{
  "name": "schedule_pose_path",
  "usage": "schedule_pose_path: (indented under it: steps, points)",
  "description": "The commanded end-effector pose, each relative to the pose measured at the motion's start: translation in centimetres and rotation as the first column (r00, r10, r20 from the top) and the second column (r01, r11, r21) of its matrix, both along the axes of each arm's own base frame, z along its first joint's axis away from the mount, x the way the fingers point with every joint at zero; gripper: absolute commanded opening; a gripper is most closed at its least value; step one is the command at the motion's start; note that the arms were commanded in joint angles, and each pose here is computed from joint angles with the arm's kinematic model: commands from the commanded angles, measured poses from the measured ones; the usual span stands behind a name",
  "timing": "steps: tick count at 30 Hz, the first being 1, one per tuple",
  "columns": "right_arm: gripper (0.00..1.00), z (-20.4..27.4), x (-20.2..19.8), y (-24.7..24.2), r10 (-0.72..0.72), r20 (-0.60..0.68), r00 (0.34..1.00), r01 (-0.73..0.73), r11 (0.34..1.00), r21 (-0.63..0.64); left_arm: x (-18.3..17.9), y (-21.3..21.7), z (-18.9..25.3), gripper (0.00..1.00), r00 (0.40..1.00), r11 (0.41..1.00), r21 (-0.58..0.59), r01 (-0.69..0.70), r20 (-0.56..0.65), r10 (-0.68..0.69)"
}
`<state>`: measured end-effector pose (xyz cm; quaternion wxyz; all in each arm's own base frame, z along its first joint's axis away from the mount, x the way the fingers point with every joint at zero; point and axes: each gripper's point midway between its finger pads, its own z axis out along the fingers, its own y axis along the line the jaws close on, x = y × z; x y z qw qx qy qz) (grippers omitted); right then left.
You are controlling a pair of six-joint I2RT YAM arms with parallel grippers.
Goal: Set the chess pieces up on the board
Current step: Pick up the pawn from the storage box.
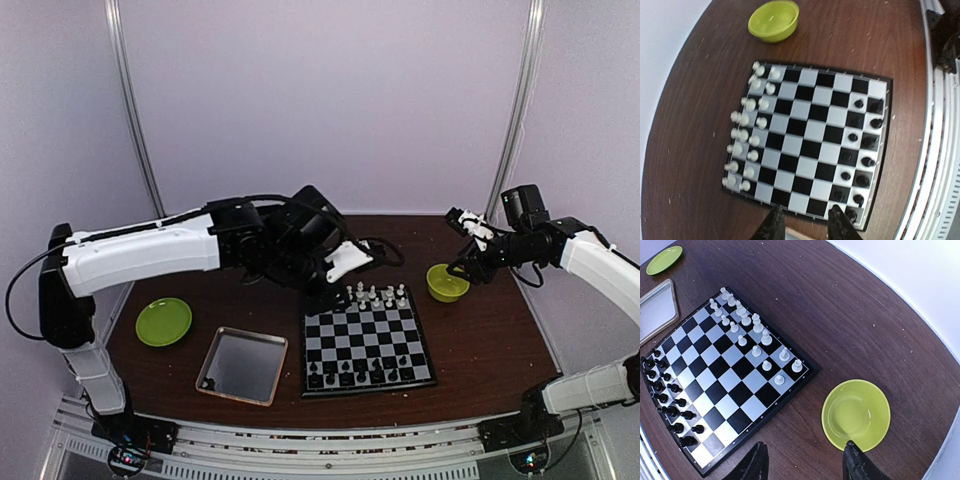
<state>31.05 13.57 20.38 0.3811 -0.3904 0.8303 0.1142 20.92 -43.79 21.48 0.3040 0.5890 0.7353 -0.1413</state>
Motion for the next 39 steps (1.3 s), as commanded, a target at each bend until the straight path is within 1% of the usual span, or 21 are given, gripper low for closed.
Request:
schedule_pose_path:
  steps: [1, 3, 5, 6, 8, 11, 14, 16, 19, 22, 24, 26, 29, 32, 36, 39]
  points:
    - [0.51, 0.1, 0.0, 0.2, 0.019, -0.007, 1.000, -0.019, 1.000, 0.011, 0.7, 7.9, -5.4, 0.31, 0.966, 0.952, 0.196, -0.236, -0.056, 0.251]
    - [0.51, 0.0, -0.1, 0.4, 0.026, -0.010, 1.000, -0.026, 1.000, 0.015, 0.6, 11.7, -6.6, 0.30, 0.917, 0.899, 0.259, -0.353, -0.093, 0.387]
    - [0.51, -0.1, 0.0, 0.4, 0.029, -0.016, 0.999, -0.028, 0.999, 0.017, 0.6, 15.9, -7.5, 0.25, 0.830, 0.806, 0.329, -0.492, -0.100, 0.548]
    - [0.51, -0.2, 0.0, 0.4, 0.029, -0.019, 0.999, -0.029, 0.999, 0.016, 0.2, 18.0, -8.0, 0.24, 0.777, 0.748, 0.368, -0.553, -0.098, 0.622]
    - [0.50, -0.4, 0.0, 0.5, 0.031, -0.024, 0.999, -0.030, 0.999, 0.016, -0.6, 20.6, -8.5, 0.23, 0.673, 0.648, 0.390, -0.654, -0.090, 0.734]
    - [0.50, -0.6, 0.0, 0.6, 0.036, -0.038, 0.999, -0.035, 0.999, 0.023, -2.0, 23.2, -9.1, 0.24, 0.501, 0.504, 0.389, -0.772, -0.116, 0.857]
    - [0.50, -0.7, -0.1, 0.8, 0.044, -0.052, 0.998, -0.043, 0.999, 0.030, -3.4, 24.2, -10.1, 0.24, 0.328, 0.385, 0.356, -0.852, -0.210, 0.921]
    - [0.50, -0.7, -0.2, 0.9, 0.049, -0.055, 0.997, -0.047, 0.998, 0.034, -4.0, 24.6, -10.8, 0.24, 0.239, 0.324, 0.340, -0.883, -0.269, 0.933]
    - [0.50, -0.7, -0.3, 0.9, 0.051, -0.055, 0.997, -0.049, 0.998, 0.037, -4.6, 25.2, -11.9, 0.24, 0.124, 0.236, 0.332, -0.914, -0.325, 0.937]
    - [0.50, -0.7, -0.4, 0.9, 0.054, -0.055, 0.997, -0.052, 0.998, 0.037, -5.1, 26.5, -13.1, 0.26, 0.032, 0.148, 0.354, -0.924, -0.313, 0.949]
    - [0.50, -0.8, -0.4, 0.9, 0.056, -0.058, 0.997, -0.054, 0.998, 0.034, -5.4, 27.3, -13.8, 0.25, -0.051, 0.072, 0.379, -0.922, -0.305, 0.951]
    - [0.49, -0.7, -0.4, 1.0, 0.058, -0.056, 0.997, -0.056, 0.998, 0.035, -5.7, 27.7, -14.6, 0.25, -0.096, 0.038, 0.402, -0.915, -0.308, 0.946]
    - [0.50, -0.7, -0.5, 0.9, 0.058, -0.058, 0.997, -0.057, 0.998, 0.033, -5.8, 27.1, -15.7, 0.25, -0.147, 0.027, 0.422, -0.906, -0.376, 0.915]
    - [0.50, -0.8, -0.5, 1.0, 0.061, -0.060, 0.996, -0.059, 0.998, 0.034, -5.7, 26.4, -16.7, 0.25, -0.192, 0.012, 0.415, -0.910, -0.447, 0.874]
    - [0.49, -0.6, -0.6, 1.2, 0.070, -0.067, 0.995, -0.067, 0.997, 0.048, -5.4, 26.8, -17.5, 0.25, -0.227, -0.023, 0.409, -0.912, -0.459, 0.859]
    - [0.50, -0.7, -0.7, 1.3, 0.074, -0.072, 0.995, -0.071, 0.996, 0.053, -5.0, 27.0, -17.7, 0.25, -0.226, -0.033, 0.398, -0.917, -0.449, 0.864]
